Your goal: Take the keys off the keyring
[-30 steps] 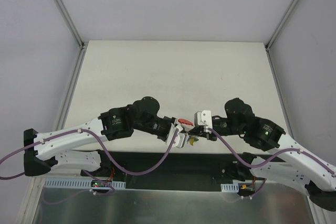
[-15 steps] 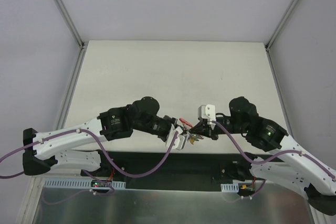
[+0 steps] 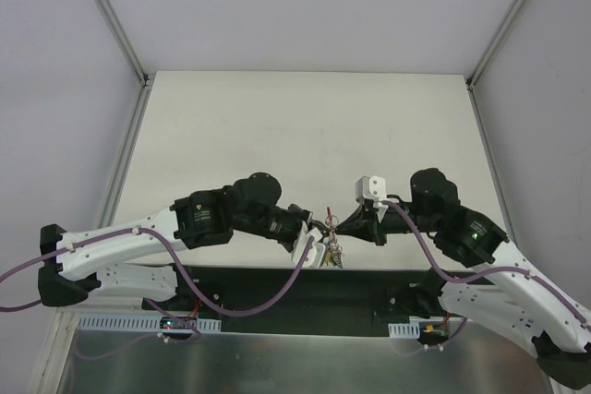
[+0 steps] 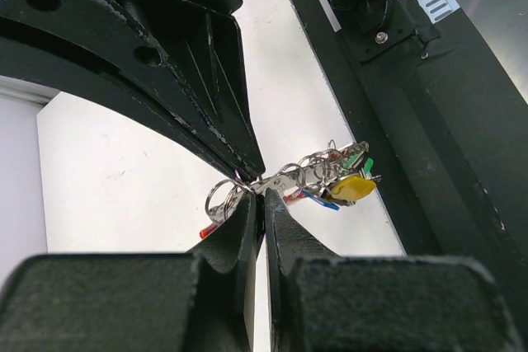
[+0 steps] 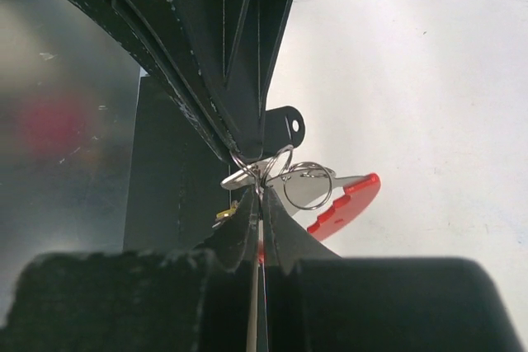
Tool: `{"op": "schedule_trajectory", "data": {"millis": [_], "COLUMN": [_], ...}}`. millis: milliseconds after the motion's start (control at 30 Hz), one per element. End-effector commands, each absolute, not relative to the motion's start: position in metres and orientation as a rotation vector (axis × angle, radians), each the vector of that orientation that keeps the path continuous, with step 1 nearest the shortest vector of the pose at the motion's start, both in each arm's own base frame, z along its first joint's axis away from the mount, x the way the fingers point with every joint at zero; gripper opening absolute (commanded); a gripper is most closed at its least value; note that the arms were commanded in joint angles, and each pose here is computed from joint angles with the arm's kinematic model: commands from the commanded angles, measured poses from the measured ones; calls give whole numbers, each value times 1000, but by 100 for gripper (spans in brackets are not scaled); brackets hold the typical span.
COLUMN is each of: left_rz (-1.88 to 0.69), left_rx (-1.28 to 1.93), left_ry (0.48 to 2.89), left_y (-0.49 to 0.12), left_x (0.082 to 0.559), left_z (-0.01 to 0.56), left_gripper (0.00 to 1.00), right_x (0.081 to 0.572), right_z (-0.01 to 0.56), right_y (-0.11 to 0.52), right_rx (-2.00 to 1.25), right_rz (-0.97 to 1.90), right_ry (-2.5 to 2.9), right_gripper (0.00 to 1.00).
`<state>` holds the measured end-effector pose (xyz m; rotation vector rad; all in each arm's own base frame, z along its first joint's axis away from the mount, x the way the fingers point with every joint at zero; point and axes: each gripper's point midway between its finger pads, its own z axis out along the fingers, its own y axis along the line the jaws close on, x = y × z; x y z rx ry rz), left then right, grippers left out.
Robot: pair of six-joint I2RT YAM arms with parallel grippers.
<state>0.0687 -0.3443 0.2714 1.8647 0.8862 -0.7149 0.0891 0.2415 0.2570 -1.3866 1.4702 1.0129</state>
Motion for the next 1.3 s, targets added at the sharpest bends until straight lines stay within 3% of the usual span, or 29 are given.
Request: {"op": "schedule_trajectory", "data": {"millis": [0, 1267], "left_rz": [-851, -878], "left_rx": [1943, 1871], "left_ry": [805, 917], "left_y": [-329, -337], "left_x": [30, 32], "left_z": [278, 255], "left_gripper": [0, 0], "right_x": [122, 156], "right_z": [264, 305], "right_y": [234, 245], "right_rx": [-1254, -802], "right_rz": [892, 1120], "right_ry": [1502, 1466], "right_gripper": [1, 1]}}
